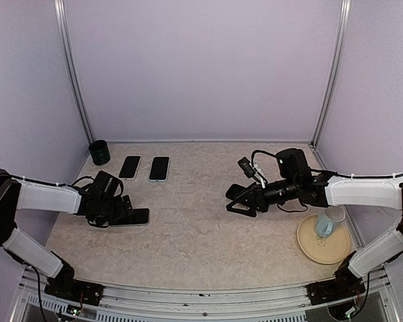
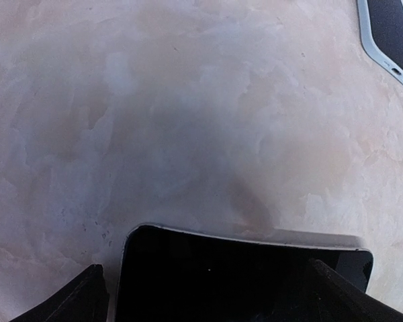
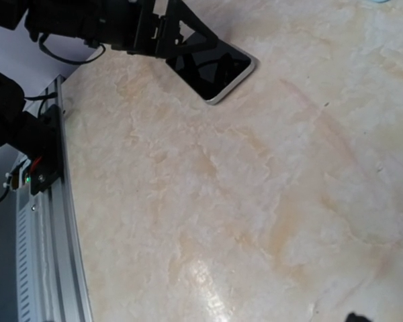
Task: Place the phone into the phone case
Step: Move the phone to the center of the board.
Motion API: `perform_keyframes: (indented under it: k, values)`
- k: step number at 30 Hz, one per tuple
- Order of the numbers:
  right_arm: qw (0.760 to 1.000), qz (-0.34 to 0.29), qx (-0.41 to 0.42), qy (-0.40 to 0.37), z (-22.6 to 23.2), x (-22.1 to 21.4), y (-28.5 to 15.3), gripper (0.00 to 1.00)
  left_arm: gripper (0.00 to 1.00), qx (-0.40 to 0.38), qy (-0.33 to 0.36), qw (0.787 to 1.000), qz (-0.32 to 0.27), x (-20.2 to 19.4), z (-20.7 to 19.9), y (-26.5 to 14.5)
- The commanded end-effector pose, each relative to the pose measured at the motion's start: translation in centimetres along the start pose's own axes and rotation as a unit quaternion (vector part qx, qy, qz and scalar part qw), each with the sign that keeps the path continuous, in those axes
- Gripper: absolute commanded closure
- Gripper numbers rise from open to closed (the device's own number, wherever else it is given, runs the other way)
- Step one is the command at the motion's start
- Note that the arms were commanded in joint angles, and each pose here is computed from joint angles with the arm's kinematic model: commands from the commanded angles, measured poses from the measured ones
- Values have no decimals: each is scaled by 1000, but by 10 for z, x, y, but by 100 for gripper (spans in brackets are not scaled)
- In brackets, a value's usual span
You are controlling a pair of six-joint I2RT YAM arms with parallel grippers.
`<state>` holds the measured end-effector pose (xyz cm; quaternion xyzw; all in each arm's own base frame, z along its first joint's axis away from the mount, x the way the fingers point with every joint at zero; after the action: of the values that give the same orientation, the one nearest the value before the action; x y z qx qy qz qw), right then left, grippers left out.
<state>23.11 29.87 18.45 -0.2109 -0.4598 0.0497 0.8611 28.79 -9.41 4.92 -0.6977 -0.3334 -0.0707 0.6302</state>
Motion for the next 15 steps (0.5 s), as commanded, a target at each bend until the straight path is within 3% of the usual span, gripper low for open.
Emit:
perform_keyframes:
  k: [1,15]
  values:
    - [1000,7,-3,-1,1,0,2,9,1,-24,-14,1000,14,-7,-4,8]
    - [1000,6,-8,-1,1,4,3,9,1,-65,-4,997,40,-36,-31,-9]
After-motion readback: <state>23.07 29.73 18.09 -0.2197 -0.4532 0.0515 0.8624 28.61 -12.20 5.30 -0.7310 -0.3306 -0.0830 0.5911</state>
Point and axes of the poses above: each gripper's point midway between its finger pads, its own y axis out along the fingers, its own z axis along the line the jaws close on, x = y × z, the point moved 3 cm from there along -y, back along the fingers, and after that the axes turned 1 degree about -y, right-handed, at the moved point
